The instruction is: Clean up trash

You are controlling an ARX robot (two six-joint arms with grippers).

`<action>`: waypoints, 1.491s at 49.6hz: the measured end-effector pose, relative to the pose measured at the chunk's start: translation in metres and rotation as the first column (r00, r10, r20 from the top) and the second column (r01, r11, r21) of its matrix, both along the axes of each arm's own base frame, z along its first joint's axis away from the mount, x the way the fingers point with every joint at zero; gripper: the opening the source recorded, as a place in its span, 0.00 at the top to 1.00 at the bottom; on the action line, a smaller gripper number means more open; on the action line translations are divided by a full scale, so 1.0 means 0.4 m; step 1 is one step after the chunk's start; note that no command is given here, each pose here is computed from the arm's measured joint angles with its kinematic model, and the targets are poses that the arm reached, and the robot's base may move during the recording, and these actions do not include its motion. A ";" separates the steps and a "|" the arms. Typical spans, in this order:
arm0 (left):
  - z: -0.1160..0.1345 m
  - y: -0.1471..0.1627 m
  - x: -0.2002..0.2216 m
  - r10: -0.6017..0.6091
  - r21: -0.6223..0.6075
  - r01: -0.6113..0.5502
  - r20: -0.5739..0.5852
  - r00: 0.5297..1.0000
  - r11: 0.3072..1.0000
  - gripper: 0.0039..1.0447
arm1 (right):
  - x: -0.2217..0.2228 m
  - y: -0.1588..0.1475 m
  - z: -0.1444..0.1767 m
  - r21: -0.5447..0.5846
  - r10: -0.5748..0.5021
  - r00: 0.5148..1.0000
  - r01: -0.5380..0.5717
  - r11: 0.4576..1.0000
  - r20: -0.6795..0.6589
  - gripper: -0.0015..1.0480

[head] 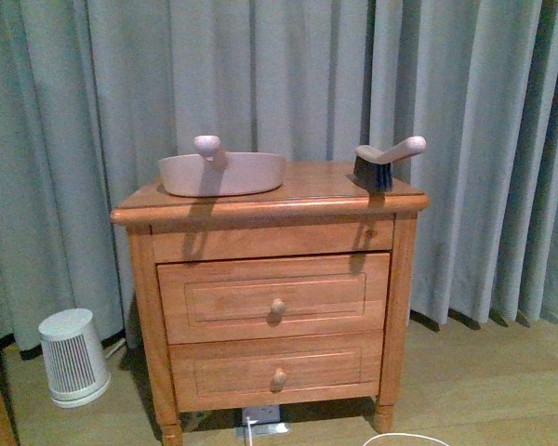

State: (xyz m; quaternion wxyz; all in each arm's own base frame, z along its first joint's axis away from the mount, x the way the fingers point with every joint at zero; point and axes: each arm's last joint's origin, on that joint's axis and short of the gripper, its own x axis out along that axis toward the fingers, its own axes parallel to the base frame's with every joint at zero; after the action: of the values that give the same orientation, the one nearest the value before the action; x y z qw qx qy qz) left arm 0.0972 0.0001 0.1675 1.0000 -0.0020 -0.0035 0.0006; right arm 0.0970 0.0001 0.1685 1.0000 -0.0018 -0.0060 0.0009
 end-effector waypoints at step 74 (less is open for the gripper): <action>0.000 0.000 0.000 0.000 0.000 0.000 0.000 1.000 1.000 0.07 | 0.000 0.000 0.000 0.000 0.000 1.000 0.000 1.000 0.000 0.07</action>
State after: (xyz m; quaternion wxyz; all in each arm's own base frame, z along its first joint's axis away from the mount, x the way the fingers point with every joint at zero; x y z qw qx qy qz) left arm 0.0972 0.0001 0.1675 1.0000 -0.0020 -0.0035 0.0008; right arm 0.0970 0.0002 0.1685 1.0000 -0.0018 -0.0060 0.0011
